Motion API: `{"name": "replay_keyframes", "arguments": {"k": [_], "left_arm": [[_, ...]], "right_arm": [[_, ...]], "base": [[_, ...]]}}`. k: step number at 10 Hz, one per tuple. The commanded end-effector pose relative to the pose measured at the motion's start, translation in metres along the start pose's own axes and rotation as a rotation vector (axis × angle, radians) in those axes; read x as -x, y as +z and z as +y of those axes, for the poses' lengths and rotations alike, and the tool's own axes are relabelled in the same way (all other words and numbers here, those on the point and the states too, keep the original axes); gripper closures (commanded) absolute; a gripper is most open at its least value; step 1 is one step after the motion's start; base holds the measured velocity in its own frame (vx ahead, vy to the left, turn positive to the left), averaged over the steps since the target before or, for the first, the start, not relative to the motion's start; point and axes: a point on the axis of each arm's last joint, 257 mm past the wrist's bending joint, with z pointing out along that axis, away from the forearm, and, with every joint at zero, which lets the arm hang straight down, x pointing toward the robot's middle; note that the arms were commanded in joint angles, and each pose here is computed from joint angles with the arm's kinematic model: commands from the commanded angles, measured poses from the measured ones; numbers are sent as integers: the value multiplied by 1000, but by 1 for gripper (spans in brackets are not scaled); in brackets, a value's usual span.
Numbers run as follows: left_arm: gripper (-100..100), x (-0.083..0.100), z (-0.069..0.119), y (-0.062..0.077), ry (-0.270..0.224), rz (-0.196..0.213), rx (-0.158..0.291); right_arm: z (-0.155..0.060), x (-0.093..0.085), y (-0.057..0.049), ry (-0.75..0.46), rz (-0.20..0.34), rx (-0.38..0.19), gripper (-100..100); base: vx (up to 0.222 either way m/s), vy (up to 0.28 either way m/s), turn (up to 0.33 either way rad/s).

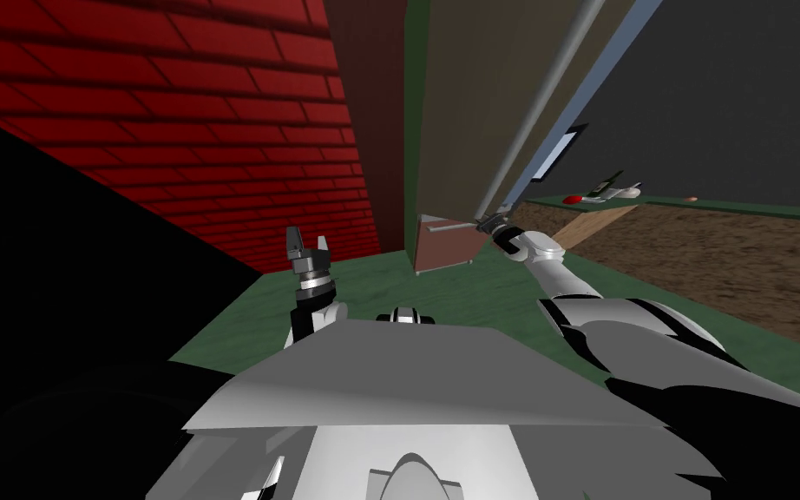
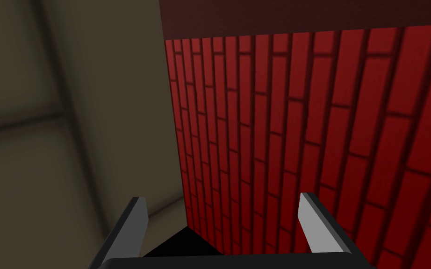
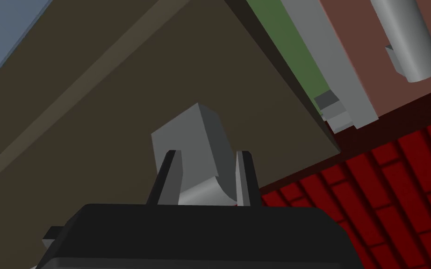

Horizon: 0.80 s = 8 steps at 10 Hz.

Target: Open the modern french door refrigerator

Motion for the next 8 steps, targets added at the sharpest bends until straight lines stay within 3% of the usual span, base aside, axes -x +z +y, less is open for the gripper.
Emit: {"name": "replay_keyframes", "arguments": {"k": [1, 2, 7, 8], "left_arm": [[0, 0, 0, 0, 0, 0, 0], [0, 0, 0, 0, 0, 0, 0], [0, 0, 0, 0, 0, 0, 0], [0, 0, 0, 0, 0, 0, 0]], "right_arm": [[-17, -15, -3, -6, 44, -42, 100], [-17, -15, -3, -6, 44, -42, 100], [-49, -50, -13, -16, 139, -122, 100], [-61, -61, -16, -14, 161, -124, -100]], "base": [[-67, 244, -45], [-35, 209, -43], [-38, 260, -55], [-69, 120, 127]]}}
